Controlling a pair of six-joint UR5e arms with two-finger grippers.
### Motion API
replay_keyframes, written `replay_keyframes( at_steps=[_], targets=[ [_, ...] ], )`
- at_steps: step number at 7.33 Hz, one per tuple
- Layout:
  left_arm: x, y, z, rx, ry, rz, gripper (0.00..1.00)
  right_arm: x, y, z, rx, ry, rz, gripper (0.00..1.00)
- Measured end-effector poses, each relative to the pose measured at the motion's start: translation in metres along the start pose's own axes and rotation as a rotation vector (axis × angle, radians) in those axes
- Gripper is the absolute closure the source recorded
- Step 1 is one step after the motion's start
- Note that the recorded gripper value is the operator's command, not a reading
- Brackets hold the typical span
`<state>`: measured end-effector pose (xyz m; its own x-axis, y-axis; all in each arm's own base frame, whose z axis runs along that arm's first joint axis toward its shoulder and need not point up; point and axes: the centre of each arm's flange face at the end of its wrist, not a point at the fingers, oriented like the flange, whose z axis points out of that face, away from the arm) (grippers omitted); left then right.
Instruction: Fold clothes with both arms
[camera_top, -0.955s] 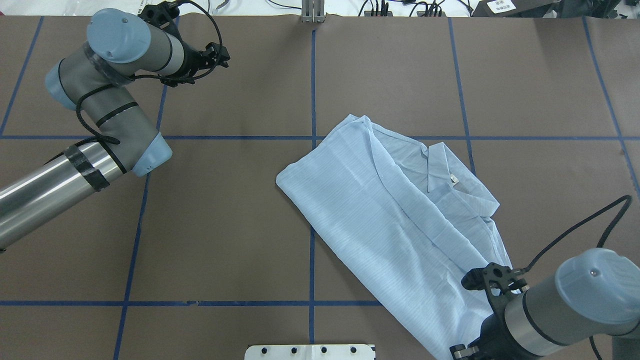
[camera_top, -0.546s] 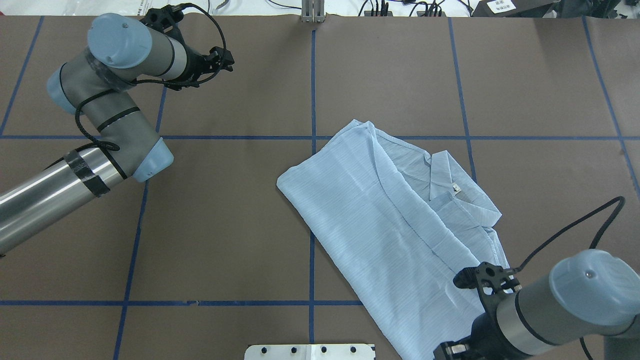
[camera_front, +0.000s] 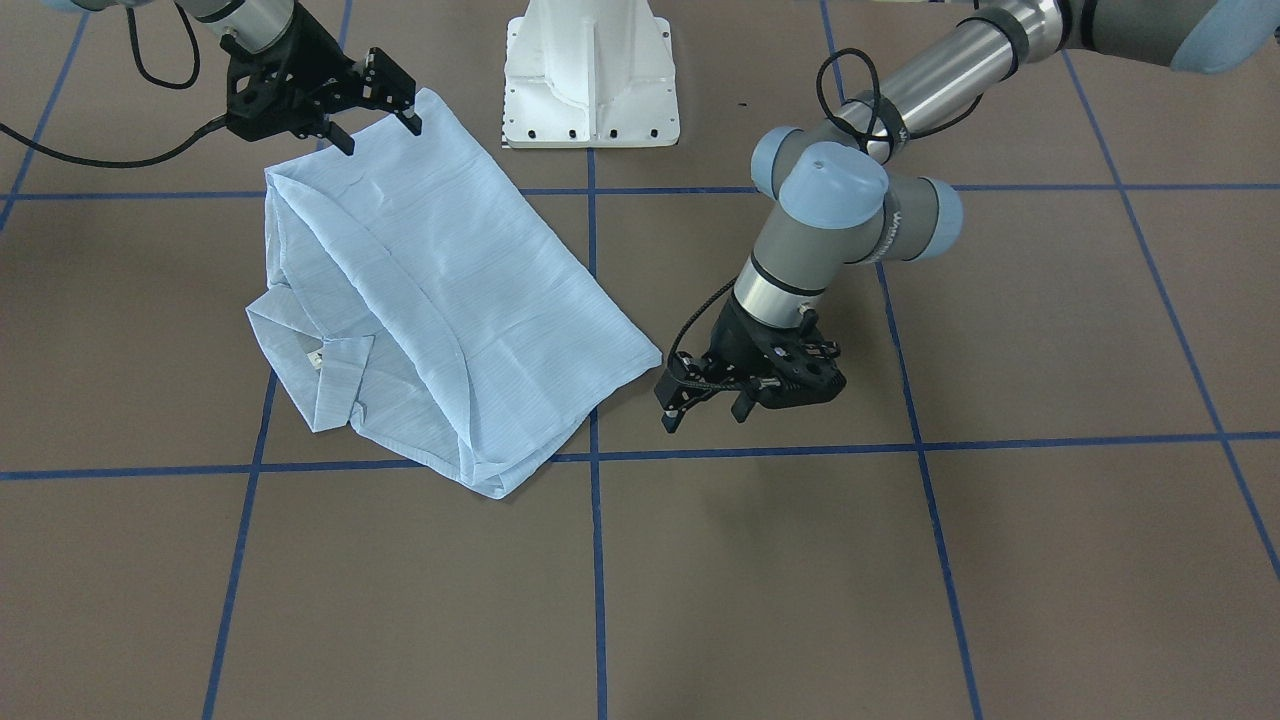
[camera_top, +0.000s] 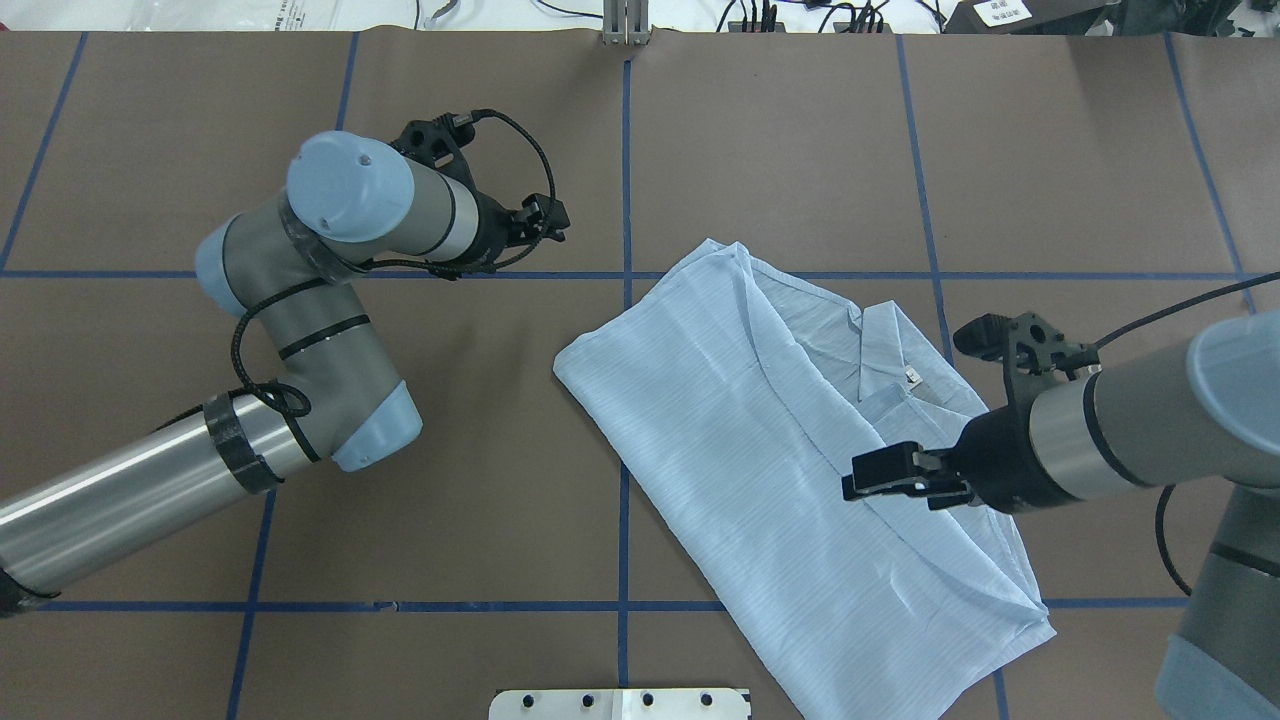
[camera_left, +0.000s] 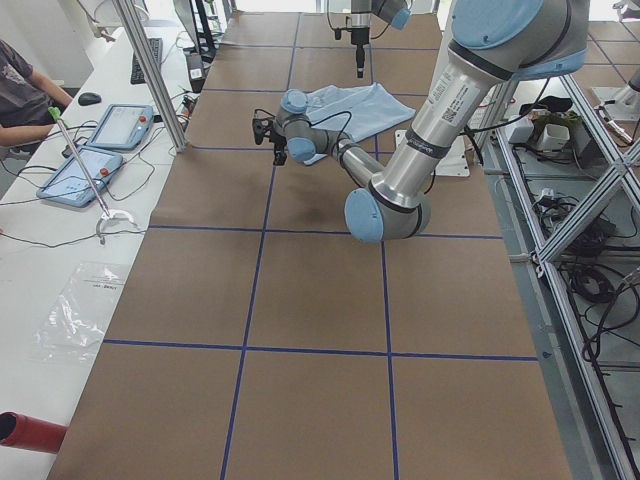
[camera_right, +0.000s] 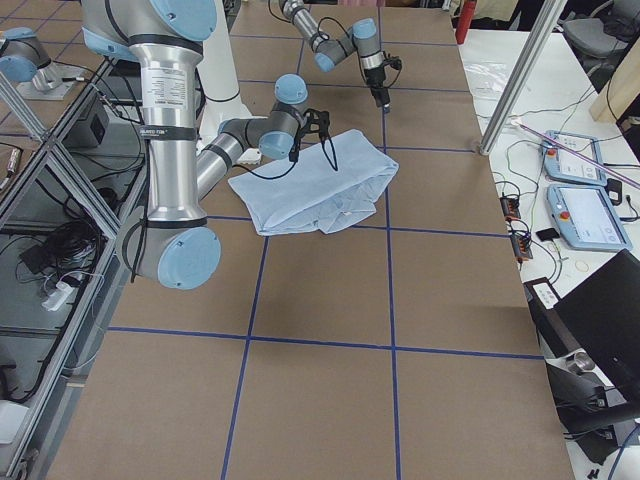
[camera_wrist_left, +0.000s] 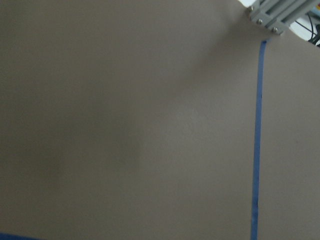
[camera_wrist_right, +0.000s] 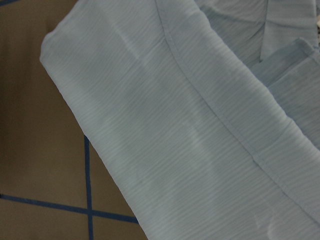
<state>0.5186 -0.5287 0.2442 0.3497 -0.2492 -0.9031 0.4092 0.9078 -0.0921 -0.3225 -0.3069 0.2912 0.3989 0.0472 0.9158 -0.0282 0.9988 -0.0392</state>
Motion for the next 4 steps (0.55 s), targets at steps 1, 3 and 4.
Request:
replay_keyframes(
  at_steps=[1,3,4],
  targets=[
    [0.017,0.029,0.001,-0.031,-0.014,-0.021,0.07,0.001,-0.014,-0.009,0.037,-0.006,0.012,0.0],
    [0.031,0.073,0.015,-0.048,-0.048,-0.022,0.11,0.004,-0.027,-0.016,0.067,-0.005,0.025,0.0],
    [0.029,0.084,0.022,-0.05,-0.063,-0.018,0.12,0.005,-0.03,-0.015,0.073,-0.003,0.028,0.0]
  ],
)
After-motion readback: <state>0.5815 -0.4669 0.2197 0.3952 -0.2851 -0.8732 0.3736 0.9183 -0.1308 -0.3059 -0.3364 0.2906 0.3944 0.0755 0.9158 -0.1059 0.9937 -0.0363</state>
